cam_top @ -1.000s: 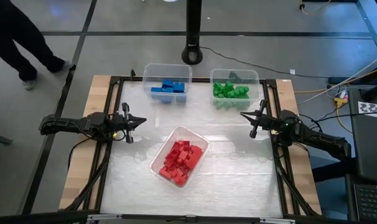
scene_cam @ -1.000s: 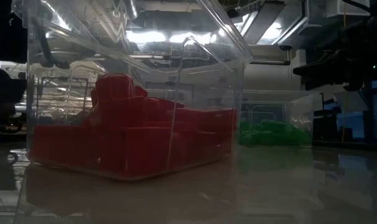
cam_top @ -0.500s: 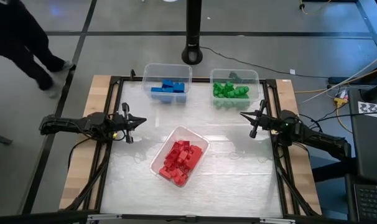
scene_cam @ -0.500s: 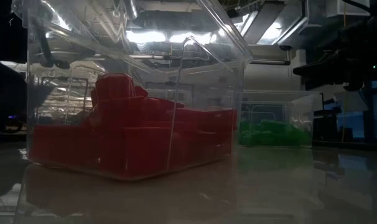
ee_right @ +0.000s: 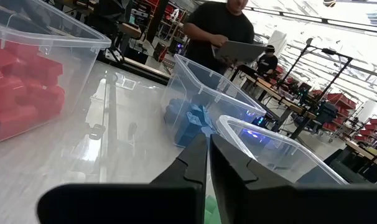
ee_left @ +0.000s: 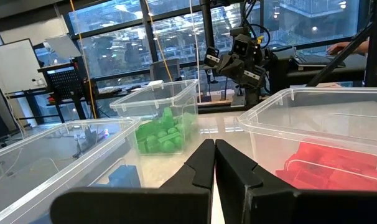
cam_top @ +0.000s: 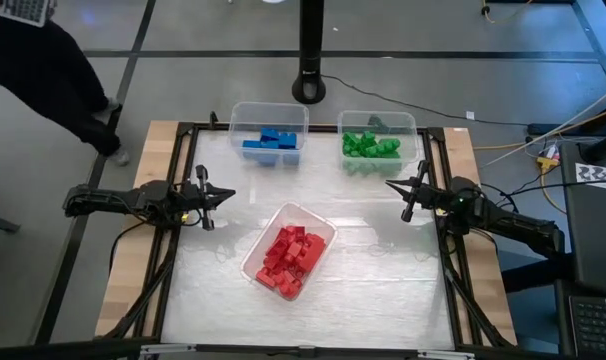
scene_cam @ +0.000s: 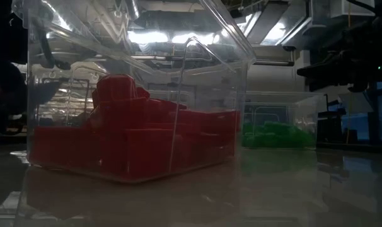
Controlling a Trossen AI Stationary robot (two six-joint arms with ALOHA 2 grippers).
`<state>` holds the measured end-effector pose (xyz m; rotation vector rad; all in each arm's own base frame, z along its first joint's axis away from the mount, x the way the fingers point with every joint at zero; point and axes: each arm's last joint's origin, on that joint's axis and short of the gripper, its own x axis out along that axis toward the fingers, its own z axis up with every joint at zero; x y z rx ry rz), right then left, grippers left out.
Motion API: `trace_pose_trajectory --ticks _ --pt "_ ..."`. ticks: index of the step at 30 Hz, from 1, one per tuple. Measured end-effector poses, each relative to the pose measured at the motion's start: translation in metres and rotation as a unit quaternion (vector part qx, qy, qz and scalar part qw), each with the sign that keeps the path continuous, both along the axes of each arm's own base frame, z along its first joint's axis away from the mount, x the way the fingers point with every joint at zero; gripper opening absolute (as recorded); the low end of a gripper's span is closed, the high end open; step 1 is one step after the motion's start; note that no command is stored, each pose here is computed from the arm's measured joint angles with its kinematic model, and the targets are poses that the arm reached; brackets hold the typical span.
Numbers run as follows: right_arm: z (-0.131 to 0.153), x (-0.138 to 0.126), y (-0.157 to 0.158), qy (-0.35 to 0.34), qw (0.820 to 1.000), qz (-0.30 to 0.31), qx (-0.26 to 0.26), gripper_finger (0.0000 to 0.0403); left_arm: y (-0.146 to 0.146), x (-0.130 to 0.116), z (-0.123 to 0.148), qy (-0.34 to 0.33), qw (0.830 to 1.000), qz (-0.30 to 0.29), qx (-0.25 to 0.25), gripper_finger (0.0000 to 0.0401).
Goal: Sort blocks
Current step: Return to Home Position
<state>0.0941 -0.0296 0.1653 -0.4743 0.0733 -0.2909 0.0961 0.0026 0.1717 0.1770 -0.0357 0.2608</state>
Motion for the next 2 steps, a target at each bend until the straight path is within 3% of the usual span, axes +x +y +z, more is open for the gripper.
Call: trace_pose_trajectory --ticks 2 --pt "0.0000 0.0000 0.0000 0.000 1.000 0.000 0.000 0.0021 0.0000 0.0000 0.0000 0.000 1.000 0.000 0.000 0.0004"
